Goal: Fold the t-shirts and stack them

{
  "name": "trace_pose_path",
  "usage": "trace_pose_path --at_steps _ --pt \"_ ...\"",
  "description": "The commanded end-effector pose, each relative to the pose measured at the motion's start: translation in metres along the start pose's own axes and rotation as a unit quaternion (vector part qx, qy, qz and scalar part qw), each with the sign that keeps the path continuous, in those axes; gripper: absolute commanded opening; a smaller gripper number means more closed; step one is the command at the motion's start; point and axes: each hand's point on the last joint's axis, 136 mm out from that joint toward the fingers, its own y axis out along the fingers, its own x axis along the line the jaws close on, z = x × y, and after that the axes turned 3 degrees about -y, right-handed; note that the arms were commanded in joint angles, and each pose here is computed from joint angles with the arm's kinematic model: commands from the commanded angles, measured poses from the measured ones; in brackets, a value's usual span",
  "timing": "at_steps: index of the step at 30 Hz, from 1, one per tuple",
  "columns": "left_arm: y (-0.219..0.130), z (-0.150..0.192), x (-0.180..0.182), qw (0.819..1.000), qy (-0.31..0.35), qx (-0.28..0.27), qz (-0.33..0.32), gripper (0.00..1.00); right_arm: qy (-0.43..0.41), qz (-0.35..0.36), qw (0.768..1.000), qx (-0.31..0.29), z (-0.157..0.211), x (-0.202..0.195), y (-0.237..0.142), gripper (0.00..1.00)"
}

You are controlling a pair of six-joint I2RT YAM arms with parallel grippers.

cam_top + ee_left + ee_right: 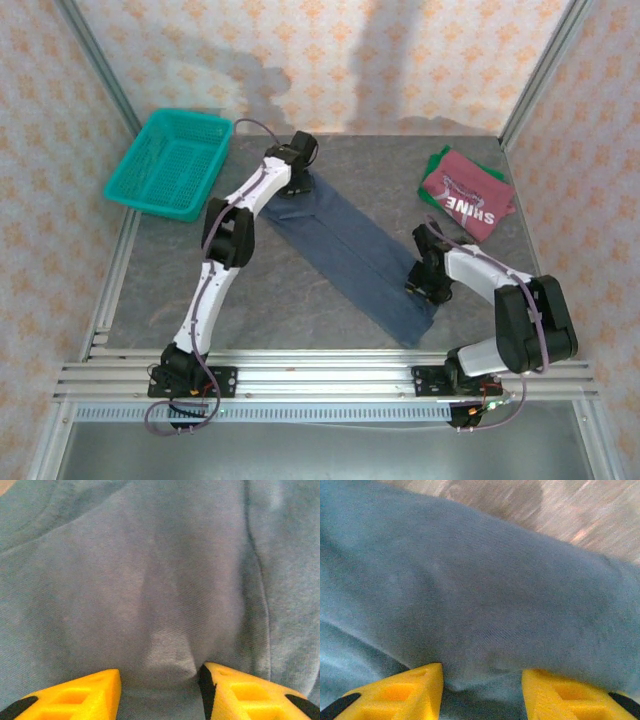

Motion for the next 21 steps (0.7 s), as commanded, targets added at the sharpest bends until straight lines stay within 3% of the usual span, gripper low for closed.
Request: trace_pose_path --at_steps 1,6,12,19,21 --pt "0.019 0.004 -0.030 0.996 0.004 0.034 0.081 0.49 0.041 -0.043 0.996 0.071 0.035 0.030 0.010 0.46" --pt "0.039 -0.019 -0.055 0.985 -0.044 0.005 0.166 0.50 0.041 -0.079 0.992 0.093 0.058 0.074 0.013 0.47" --pt "0.056 -0.031 -0.058 0.976 -0.075 -0.004 0.206 0.50 0.018 -0.083 0.989 0.118 0.103 0.114 0.022 0.53" --pt "0.069 -0.045 -0.053 0.969 -0.094 -0.019 0.228 0.51 0.039 -0.035 0.996 0.070 0.115 0.077 0.010 0.57" --pt "0.067 -0.051 -0.056 0.966 -0.097 -0.028 0.237 0.53 0.056 -0.057 0.995 0.063 0.116 0.073 0.006 0.58"
